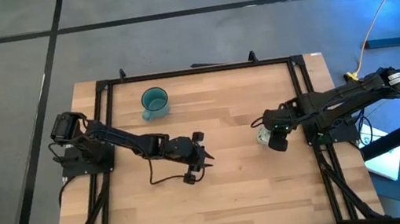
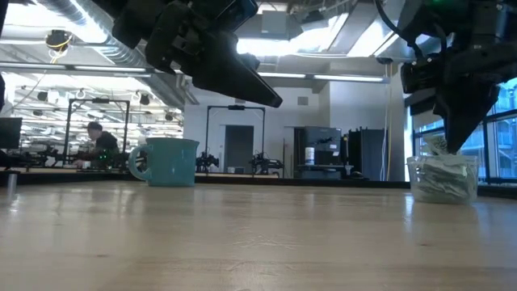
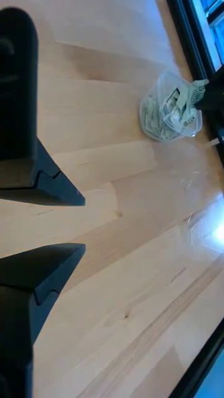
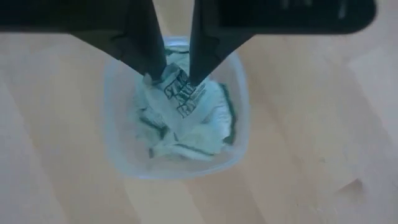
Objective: Pick and place Stevia / Truvia into bins
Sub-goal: Put the stevia packet into the transparent bin
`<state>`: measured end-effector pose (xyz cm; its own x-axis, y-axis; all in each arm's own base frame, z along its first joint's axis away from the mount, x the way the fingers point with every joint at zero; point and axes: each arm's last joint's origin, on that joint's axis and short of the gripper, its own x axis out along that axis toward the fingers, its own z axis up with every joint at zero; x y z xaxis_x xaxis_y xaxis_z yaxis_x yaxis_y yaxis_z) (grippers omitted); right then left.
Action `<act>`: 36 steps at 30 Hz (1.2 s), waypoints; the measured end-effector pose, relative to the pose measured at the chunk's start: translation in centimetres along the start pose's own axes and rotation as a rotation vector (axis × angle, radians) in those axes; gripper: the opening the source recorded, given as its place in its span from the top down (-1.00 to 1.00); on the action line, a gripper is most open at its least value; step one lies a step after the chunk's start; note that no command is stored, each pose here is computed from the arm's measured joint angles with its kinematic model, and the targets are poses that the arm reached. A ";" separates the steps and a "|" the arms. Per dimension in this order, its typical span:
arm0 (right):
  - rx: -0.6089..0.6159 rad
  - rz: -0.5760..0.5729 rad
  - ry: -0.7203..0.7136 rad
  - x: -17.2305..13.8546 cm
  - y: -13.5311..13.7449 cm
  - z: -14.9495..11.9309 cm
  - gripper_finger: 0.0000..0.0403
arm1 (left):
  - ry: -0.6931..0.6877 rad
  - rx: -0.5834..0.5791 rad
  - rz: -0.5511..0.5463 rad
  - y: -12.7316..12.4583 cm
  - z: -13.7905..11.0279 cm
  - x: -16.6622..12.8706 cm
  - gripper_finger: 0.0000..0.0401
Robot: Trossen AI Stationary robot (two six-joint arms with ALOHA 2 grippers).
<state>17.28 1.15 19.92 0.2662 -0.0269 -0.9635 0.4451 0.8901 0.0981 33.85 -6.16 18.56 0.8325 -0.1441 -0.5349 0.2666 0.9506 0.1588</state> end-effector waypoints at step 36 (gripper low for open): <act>-0.194 -0.135 -0.113 -0.6 0.0 0.7 0.49 | 0.007 -0.014 -0.002 0.0 -0.1 0.0 0.49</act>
<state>17.77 0.87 20.70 0.3140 -0.1927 -0.9296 0.3142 0.9451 -0.0898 33.80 -6.18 18.51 0.8284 -0.1440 -0.5413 0.2615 0.9540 0.1464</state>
